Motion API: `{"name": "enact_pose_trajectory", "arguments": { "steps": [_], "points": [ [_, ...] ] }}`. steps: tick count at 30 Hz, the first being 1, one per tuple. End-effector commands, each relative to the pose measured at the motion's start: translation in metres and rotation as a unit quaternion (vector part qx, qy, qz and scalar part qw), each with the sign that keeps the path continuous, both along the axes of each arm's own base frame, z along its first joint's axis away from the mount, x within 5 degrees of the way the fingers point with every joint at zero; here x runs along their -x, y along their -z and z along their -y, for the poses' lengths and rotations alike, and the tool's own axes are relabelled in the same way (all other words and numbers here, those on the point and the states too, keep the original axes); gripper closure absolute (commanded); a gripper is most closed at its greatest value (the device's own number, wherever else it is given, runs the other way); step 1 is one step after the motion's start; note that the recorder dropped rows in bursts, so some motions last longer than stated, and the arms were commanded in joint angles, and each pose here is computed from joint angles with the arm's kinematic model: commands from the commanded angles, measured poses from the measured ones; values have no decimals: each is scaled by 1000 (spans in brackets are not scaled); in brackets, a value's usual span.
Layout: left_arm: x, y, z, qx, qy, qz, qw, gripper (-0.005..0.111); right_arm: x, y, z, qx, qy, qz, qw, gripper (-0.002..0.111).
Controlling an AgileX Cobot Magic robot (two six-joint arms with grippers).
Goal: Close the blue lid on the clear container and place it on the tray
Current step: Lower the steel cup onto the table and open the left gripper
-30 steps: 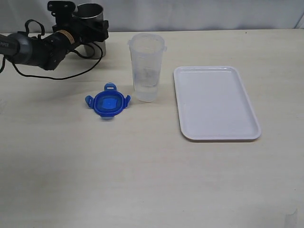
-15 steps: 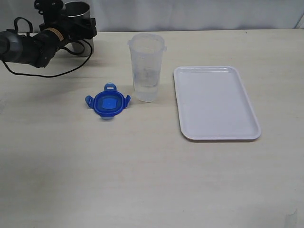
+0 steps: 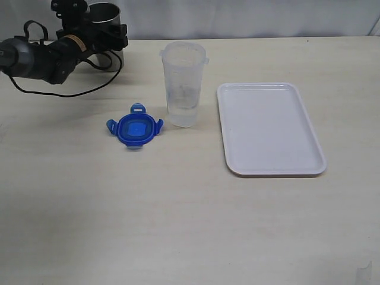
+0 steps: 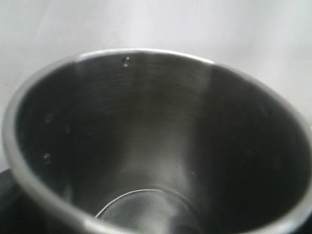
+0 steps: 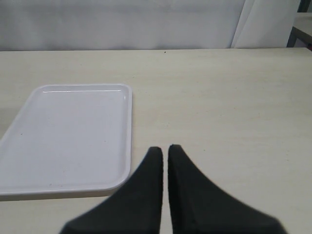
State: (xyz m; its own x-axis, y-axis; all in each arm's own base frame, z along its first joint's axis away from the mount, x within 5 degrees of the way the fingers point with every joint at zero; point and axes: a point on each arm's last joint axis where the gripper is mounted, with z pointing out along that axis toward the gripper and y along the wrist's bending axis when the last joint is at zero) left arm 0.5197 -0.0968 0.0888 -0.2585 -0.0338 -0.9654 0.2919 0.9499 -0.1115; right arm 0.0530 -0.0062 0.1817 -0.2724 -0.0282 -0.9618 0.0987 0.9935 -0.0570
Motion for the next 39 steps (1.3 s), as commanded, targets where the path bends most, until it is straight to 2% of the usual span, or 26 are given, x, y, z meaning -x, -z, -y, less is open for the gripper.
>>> {"name": "enact_pose_trajectory", "arguments": {
  "steps": [1,14,20,29,36,39],
  "points": [
    [0,-5,4,5,1,-3,1000,50,0,0,0,3,0,6,1000,104],
    [1,-3,4,-2,-3,-21,1000,50,0,0,0,3,0,6,1000,104],
    [3,-3,14,-1,3,-26,1000,31,0,0,0,3,0,6,1000,104],
    [5,-2,12,-17,-6,-65,998,32,0,0,0,3,0,6,1000,104],
    [6,0,11,-19,-7,-70,997,37,0,0,0,3,0,6,1000,104],
    [6,1,12,-35,1,-74,997,37,0,0,0,3,0,6,1000,104]
  ]
}}
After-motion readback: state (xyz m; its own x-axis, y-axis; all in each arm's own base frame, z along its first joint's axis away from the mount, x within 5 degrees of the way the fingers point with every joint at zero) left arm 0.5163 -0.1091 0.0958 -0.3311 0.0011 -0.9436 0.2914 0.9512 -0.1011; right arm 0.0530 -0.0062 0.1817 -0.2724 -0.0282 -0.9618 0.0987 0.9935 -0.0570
